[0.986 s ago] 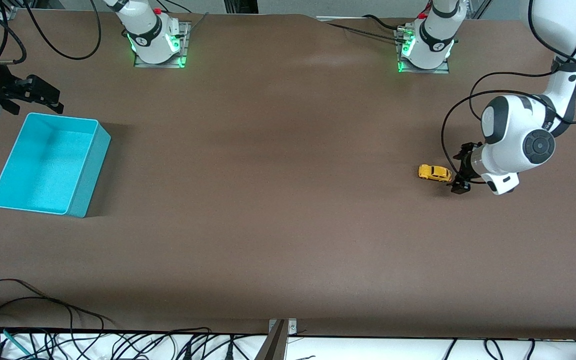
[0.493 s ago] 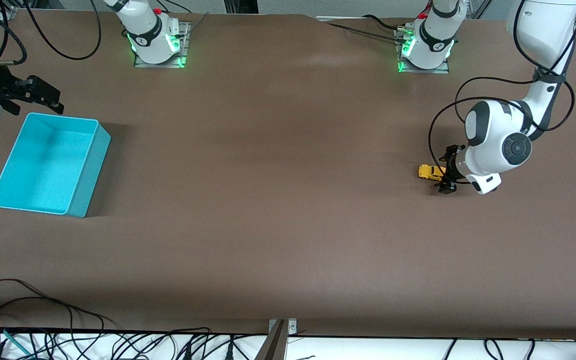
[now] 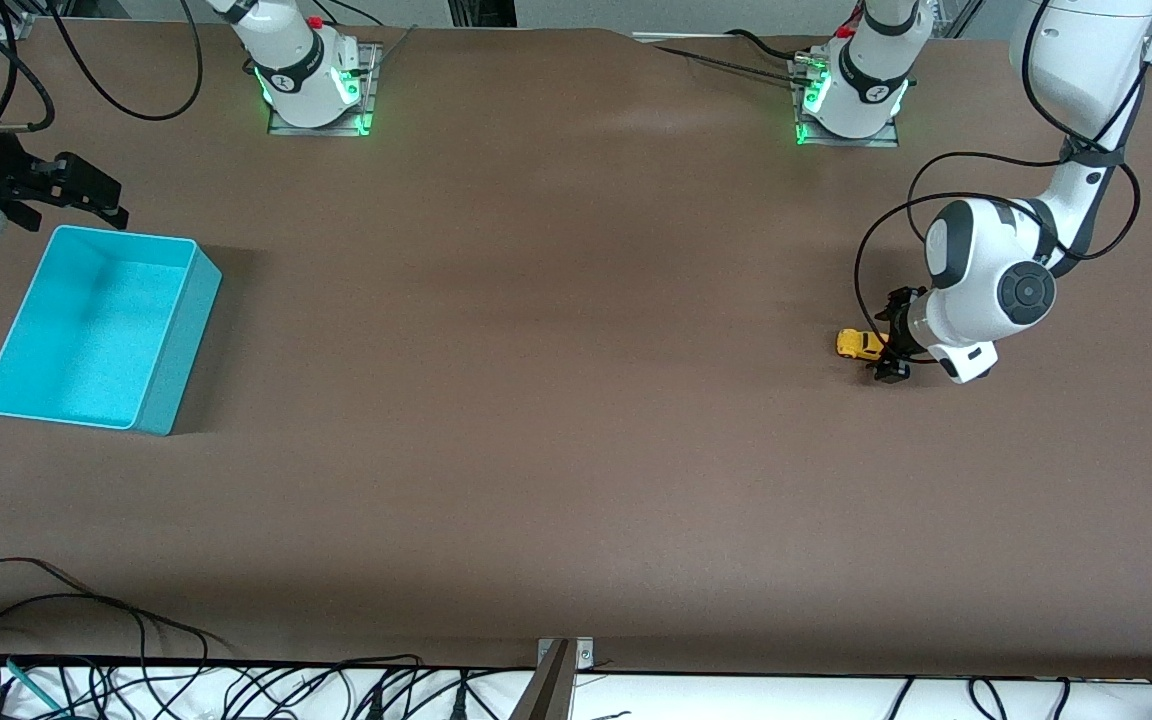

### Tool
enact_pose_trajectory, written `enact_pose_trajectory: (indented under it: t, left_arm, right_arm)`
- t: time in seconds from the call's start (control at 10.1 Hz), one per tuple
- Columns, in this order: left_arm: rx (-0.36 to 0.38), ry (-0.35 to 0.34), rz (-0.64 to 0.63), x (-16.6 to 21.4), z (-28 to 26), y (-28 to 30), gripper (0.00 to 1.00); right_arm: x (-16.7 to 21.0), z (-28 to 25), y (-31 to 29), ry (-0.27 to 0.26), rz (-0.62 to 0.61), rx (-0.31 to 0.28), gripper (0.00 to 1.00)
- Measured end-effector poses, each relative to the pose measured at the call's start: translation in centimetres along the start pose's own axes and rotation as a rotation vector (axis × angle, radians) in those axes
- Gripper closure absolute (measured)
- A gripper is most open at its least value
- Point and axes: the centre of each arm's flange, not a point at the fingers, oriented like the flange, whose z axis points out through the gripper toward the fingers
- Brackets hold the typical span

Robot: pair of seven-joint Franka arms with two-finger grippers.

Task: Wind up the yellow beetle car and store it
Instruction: 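Close the left gripper around the yellow car's body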

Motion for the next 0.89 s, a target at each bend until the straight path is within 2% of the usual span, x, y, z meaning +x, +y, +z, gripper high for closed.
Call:
enact_pose_trajectory:
  t: [0.39, 0.69, 0.89]
  left_arm:
    - [0.017, -0.001, 0.002, 0.01, 0.78, -0.4, 0.15]
    - [0.015, 0.002, 0.01, -0.01, 0.84, -0.34, 0.57]
    - [0.009, 0.003, 0.013, -0.26, 0.7, -0.16, 0.57]
  right_arm:
    - [0.01, 0.01, 0.01, 0.0, 0.0, 0.0, 0.0]
    - [0.01, 0.02, 0.01, 0.0, 0.0, 0.0, 0.0]
    - [0.01, 0.02, 0.02, 0.0, 0.0, 0.0, 0.0]
